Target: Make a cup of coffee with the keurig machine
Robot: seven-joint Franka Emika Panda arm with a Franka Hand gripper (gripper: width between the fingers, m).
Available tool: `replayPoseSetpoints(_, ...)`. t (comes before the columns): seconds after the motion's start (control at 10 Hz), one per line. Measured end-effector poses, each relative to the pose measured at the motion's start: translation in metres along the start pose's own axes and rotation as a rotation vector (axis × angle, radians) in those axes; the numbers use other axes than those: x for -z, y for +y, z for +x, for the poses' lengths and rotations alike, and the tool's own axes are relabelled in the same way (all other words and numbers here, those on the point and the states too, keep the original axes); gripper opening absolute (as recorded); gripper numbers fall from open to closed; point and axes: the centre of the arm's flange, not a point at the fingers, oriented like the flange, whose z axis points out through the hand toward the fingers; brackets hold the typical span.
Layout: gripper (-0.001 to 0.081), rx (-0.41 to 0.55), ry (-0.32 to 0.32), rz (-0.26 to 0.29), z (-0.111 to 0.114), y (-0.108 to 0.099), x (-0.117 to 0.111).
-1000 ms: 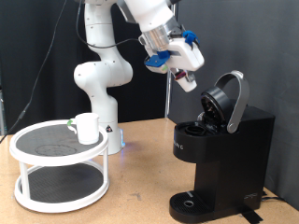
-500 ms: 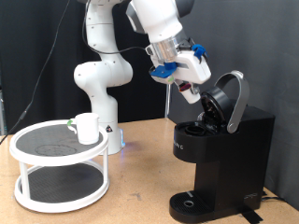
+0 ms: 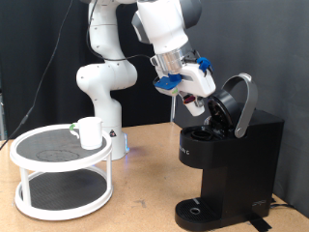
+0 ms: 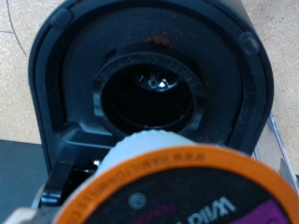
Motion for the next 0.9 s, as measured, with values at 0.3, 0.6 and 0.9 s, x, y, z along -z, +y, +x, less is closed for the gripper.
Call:
replayPoseSetpoints(0.3, 0.0441, -0.005, 0.009, 0.008, 0.004, -0.002, -0.010)
replayPoseSetpoints(0.6, 0.0441, -0.008, 0.022, 0.018, 0.005, -0.006, -0.023)
replayPoseSetpoints(0.9, 0.0441, -0.005, 0.037, 0.020, 0.002, -0.007, -0.038)
